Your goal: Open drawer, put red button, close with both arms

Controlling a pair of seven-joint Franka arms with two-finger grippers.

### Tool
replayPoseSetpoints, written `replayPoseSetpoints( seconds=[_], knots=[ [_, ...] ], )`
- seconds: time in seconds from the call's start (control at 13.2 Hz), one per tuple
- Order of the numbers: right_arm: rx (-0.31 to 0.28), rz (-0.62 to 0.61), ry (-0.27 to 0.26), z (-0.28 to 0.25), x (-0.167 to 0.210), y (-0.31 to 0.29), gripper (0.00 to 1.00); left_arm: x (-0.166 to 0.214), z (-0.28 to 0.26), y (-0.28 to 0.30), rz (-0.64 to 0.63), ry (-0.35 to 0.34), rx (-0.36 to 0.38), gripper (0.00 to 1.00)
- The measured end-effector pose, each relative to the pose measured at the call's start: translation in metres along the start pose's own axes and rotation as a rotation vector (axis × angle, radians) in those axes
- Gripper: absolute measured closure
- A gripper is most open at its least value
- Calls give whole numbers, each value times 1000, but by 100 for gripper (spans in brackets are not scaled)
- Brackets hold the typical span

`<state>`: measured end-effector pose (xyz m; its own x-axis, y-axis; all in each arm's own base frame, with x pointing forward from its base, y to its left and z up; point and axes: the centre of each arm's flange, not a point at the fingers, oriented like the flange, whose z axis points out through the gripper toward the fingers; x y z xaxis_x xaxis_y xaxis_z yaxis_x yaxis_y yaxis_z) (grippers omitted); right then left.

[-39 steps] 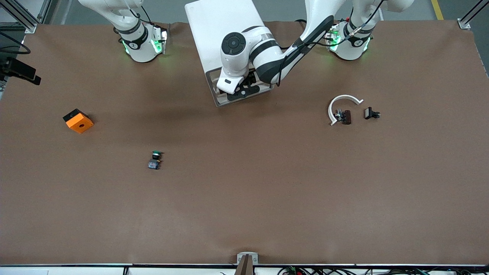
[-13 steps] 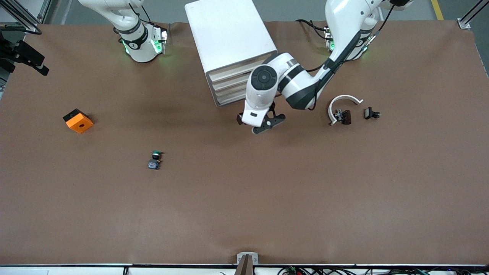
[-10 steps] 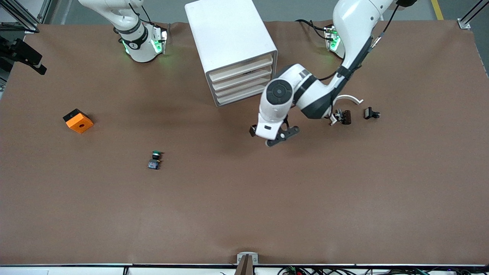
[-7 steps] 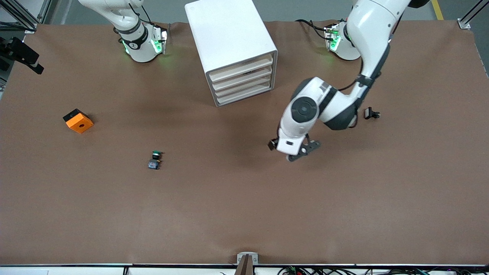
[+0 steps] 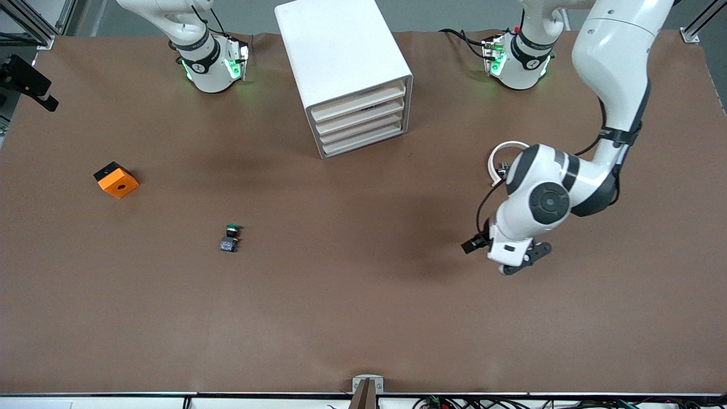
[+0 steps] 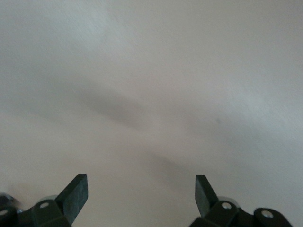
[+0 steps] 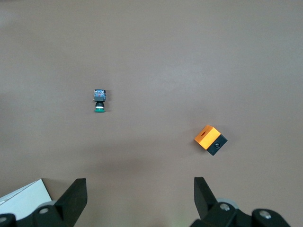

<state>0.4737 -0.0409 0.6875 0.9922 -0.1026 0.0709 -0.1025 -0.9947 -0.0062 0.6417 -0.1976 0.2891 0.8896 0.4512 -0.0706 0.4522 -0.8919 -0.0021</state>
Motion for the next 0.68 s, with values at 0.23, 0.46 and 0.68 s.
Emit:
replayPoseSetpoints(
  seconds=[0.23,0.46,0.68],
  knots=[
    [0,-7,1,0,1,-2,0,32,-3,-36,88,7,1,0],
    [-1,-9,1,0,1,-3,0,59,-9,-67,203,0,-27,0],
    [-1,-9,-2,0,1,-3,0,79,-25,-99,281,2,-76,0]
  ],
)
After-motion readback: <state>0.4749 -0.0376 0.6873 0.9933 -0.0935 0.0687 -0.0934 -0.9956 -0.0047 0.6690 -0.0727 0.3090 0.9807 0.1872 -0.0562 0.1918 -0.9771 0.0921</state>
